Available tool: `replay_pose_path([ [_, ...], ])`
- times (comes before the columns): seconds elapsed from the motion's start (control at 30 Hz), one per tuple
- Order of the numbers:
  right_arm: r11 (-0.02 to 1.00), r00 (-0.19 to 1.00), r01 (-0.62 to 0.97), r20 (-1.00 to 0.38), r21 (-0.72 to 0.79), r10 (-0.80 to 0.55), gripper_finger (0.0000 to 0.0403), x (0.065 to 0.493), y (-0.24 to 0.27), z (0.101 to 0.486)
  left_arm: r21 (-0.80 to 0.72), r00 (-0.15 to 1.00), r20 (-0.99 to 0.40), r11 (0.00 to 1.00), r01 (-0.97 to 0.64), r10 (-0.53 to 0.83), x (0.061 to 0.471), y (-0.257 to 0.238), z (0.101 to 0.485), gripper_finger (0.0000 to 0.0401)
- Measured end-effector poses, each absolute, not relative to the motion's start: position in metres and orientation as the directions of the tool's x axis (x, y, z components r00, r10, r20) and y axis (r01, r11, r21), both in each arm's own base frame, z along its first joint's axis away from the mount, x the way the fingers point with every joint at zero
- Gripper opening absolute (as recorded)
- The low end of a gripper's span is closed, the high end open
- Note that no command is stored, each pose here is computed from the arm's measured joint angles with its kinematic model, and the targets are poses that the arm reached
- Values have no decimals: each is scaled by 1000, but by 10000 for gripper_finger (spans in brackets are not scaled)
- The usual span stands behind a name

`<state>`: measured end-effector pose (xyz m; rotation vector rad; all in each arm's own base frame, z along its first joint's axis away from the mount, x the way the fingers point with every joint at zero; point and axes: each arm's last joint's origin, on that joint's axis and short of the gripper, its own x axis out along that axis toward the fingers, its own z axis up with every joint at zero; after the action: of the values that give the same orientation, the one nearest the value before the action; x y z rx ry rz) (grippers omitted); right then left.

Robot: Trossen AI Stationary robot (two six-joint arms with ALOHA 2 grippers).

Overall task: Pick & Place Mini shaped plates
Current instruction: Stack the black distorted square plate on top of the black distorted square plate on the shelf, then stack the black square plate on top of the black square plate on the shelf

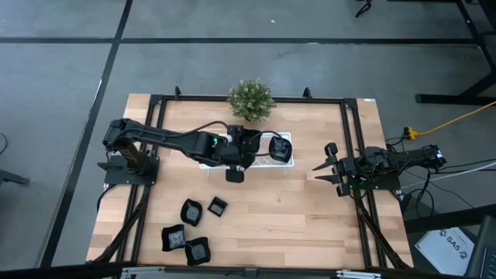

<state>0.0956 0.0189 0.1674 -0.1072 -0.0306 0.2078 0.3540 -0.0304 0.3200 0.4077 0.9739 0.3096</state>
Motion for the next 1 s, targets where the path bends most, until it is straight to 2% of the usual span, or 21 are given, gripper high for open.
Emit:
replay_pose_path([
  [0.3,973,978,-204,19,-110,208,124,96,19,167,459,511,-743,885,-83,433,355,-23,318,7],
  [1.0,973,978,-205,19,-109,208,124,96,19,167,443,506,-745,889,-113,435,355,-20,318,93],
])
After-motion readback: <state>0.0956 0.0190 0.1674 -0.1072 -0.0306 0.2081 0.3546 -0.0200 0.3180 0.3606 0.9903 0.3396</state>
